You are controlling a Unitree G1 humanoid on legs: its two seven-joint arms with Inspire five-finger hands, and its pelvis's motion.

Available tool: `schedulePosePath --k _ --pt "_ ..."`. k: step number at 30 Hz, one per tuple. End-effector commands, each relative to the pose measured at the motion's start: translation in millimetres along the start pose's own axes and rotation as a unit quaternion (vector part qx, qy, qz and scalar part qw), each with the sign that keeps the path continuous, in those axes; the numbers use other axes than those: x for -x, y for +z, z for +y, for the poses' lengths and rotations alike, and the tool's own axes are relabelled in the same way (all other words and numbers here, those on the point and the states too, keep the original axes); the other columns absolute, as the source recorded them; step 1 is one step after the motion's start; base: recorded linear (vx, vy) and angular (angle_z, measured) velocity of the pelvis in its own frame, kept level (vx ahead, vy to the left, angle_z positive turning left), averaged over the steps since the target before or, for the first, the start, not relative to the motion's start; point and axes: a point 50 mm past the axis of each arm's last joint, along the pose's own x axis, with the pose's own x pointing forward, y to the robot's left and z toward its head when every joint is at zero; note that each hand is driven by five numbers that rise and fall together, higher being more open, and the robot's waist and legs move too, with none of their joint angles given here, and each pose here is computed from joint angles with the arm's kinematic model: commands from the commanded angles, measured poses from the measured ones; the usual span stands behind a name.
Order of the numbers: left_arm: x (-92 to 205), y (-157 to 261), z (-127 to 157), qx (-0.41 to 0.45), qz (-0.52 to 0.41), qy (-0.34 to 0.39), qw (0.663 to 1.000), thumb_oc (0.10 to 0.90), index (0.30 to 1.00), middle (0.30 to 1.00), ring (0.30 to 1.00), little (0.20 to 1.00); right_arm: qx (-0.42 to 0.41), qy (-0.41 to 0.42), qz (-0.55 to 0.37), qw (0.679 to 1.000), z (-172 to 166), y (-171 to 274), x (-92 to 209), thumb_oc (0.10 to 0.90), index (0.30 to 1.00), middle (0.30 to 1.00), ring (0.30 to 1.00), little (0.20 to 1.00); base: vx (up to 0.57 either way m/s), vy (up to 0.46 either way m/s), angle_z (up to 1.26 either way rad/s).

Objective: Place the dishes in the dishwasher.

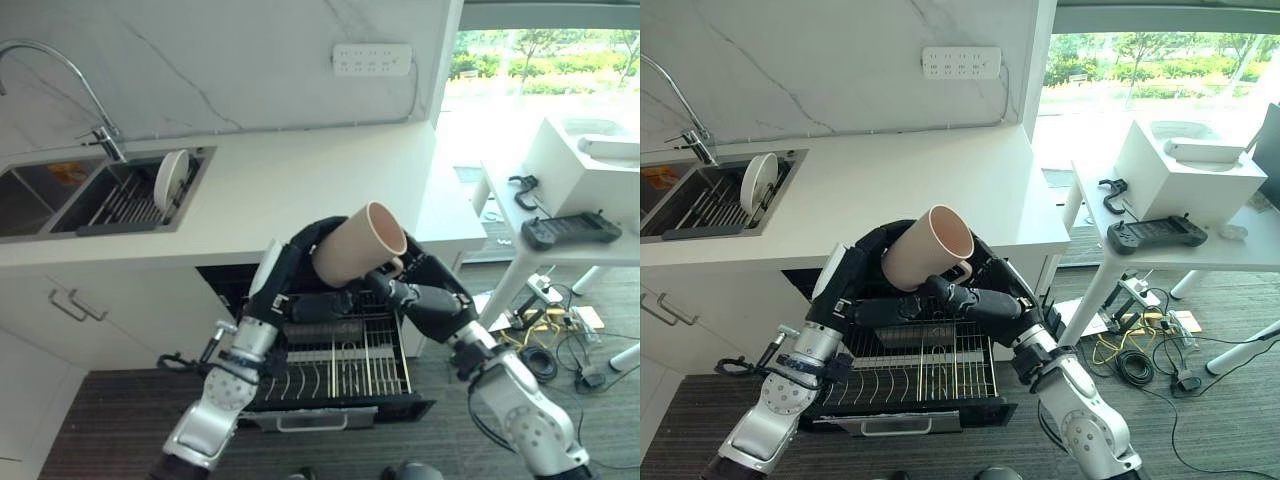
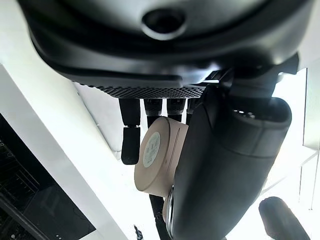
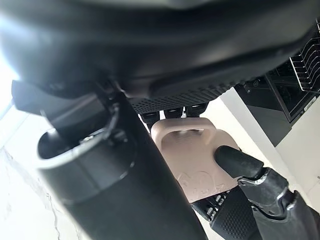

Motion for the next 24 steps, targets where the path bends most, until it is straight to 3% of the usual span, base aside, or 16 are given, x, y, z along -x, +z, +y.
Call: schedulePosePath --k 1,24 --pt "-21 34 13 -0.032 -0.121 0.038 0.991 0.4 0.3 0.3 0.3 0.3 -0.043 0.077 -0.132 0.987 40 41 -18 0.8 0.9 0.9 0.9 0.9 0.0 0.0 0.0" --pt "-23 45 -5 -0.012 -0.142 0.004 0.99 0.4 0.3 0.3 0.3 0.3 -0.047 0.071 -0.108 0.991 50 29 -20 0.8 0.9 0.9 0.9 0.9 0.0 0.0 0.0"
